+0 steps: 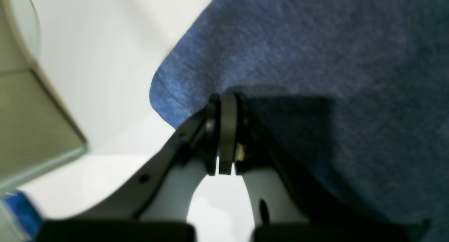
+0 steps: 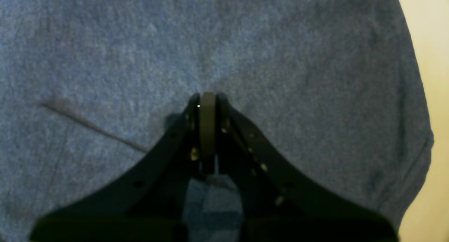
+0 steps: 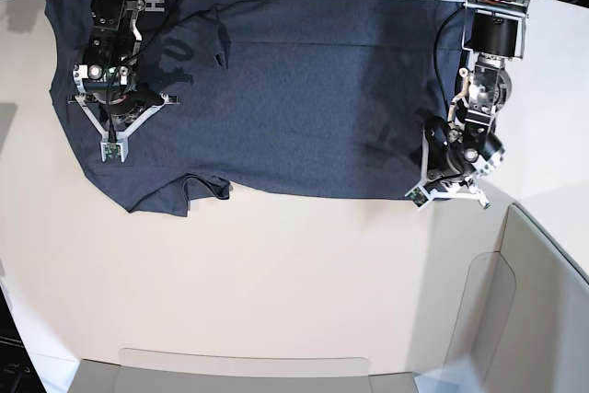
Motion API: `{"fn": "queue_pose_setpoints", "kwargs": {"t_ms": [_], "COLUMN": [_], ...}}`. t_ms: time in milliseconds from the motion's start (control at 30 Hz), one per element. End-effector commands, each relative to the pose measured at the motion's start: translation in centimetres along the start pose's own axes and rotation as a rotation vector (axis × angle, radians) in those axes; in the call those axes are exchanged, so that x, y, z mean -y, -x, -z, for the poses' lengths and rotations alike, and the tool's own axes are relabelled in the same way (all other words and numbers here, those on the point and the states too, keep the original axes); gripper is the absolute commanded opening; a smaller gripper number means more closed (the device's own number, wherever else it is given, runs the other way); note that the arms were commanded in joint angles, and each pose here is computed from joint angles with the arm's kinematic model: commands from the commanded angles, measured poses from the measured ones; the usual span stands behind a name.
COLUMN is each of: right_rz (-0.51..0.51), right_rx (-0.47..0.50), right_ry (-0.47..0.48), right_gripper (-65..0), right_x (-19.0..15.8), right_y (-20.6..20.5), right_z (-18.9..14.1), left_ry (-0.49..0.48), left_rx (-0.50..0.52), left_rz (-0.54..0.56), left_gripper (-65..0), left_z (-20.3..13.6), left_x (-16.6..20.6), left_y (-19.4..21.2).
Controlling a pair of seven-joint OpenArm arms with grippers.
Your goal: Layout the t-shirt on the table in an organized manner, then fold the t-shirt properly
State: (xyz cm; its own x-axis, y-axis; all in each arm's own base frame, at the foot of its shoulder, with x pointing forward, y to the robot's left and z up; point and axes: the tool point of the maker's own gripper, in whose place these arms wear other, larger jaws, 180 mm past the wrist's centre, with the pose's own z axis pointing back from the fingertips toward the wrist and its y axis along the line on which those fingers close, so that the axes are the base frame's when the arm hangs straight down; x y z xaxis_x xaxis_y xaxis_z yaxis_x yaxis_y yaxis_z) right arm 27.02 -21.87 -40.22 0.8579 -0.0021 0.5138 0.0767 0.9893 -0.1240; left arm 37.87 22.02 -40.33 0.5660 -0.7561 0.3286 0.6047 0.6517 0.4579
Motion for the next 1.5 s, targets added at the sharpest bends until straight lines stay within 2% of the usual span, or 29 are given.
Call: {"fn": "queue_pose_setpoints", "kwargs": {"t_ms": [0,233,500,700,867,967,1200,1333,1467], "right_rz": [-0.01,-0.01,-0.01,-0.017,-0.02,-0.02,-0.021,-0.021,-0.021], "right_rx": [-0.107,-0.11,-0.11,-0.12,-0.123,-0.123,-0.123,-0.123,-0.123], "right_ry": [0.021,0.021,0.021,0.029,0.033,0.033,0.033,0.033,0.033], "right_gripper": [-65.0,-65.0,-65.0,-65.0,-65.0,-65.0,-65.0,-65.0,-65.0], "right_x": [0.5,0.5,0.5,0.9,1.1,1.1,1.1,1.1,1.1], "right_y": [2.5,2.7,2.7,3.1,3.3,3.3,3.3,3.3,3.3], "right_z": [0.0,0.0,0.0,0.0,0.0,0.0,0.0,0.0,0.0], "left_ry": [-0.015,-0.122,-0.278,-0.322,-0.374,-0.342,-0.127,-0.054,-0.003], "left_rx": [-0.038,-0.102,-0.054,-0.072,-0.025,-0.002,-0.021,-0.035,-0.045], "left_rz": [0.041,0.195,0.174,0.204,0.102,-0.024,-0.266,-0.352,-0.366], "left_gripper": [-65.0,-65.0,-65.0,-65.0,-65.0,-65.0,-65.0,-65.0,-65.0], "left_z": [0.0,-0.1,-2.3,-2.8,-4.7,-5.6,-7.1,-7.1,-7.0], "left_x": [-0.3,-1.9,-5.3,-6.2,-8.6,-9.2,-8.6,-7.0,-4.6], "left_y": [0.6,1.1,-0.7,-0.6,-1.0,-0.6,3.2,5.6,6.9]}}
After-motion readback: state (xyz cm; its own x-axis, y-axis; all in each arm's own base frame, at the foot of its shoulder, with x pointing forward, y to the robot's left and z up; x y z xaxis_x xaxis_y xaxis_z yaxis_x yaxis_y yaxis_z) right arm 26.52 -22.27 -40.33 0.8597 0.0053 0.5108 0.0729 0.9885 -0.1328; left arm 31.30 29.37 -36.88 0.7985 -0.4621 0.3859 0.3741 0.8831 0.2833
